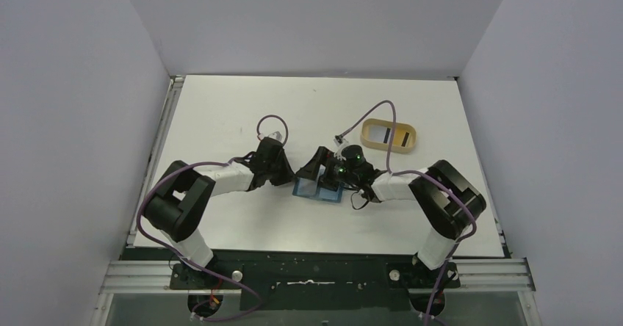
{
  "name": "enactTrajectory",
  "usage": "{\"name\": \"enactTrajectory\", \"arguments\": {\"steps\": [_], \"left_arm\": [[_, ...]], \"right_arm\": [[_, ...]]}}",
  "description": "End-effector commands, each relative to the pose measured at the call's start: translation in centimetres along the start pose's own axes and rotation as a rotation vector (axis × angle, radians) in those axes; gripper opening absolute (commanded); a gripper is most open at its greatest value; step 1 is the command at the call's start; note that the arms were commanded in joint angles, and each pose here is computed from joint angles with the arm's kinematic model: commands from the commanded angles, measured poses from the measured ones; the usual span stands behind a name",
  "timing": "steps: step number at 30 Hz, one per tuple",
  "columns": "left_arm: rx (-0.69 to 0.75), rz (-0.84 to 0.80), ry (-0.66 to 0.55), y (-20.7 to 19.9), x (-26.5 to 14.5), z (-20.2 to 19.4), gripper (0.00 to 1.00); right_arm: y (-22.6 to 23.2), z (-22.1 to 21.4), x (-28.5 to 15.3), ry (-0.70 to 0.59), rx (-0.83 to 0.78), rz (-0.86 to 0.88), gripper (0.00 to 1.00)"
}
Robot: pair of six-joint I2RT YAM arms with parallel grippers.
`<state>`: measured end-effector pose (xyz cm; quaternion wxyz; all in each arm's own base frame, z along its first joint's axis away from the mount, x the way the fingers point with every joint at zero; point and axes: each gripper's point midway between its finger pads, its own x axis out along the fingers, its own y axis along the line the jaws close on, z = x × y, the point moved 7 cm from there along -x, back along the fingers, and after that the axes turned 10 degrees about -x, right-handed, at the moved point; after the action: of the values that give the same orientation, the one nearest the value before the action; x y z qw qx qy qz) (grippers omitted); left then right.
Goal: Take the credit cards out of the card holder
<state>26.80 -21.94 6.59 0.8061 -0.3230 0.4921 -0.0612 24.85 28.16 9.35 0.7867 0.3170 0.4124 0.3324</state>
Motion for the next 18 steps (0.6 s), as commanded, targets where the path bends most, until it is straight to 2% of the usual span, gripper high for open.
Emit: {"name": "enactTrajectory", "arguments": {"steps": [1, 5, 9, 11, 13, 15, 18], "left_arm": [[0.02, 0.122, 0.064, 2.9, 0.1, -1.6, 0.0], [0.019, 0.122, 0.063, 2.9, 0.2, -1.5, 0.0], [0.02, 0.12, 0.066, 2.8, 0.4, -1.5, 0.0], [0.022, 0.12, 0.067, 2.8, 0.3, -1.4, 0.0], [0.022, 0.123, 0.068, 2.8, 0.3, -1.5, 0.0], [0.023, 0.124, 0.069, 2.9, 0.3, -1.5, 0.0], [0.022, 0.126, 0.07, 2.9, 0.2, -1.6, 0.0]], "right_arm": [[2.0, 1.0, -2.2, 0.019, -0.09, 0.0, 0.85], [1.6, 1.3, -3.3, 0.014, -0.101, -0.027, 0.85], [0.4, 0.7, -3.3, 0.013, -0.077, -0.044, 0.8], [-0.1, 0.5, -3.1, 0.01, -0.065, -0.056, 0.7], [-0.8, 0.2, -2.8, 0.011, -0.057, -0.072, 0.53], [-1.6, -0.2, -2.6, 0.019, -0.051, -0.101, 0.42], [-2.4, -0.7, -2.5, 0.032, -0.048, -0.13, 0.41]]}}
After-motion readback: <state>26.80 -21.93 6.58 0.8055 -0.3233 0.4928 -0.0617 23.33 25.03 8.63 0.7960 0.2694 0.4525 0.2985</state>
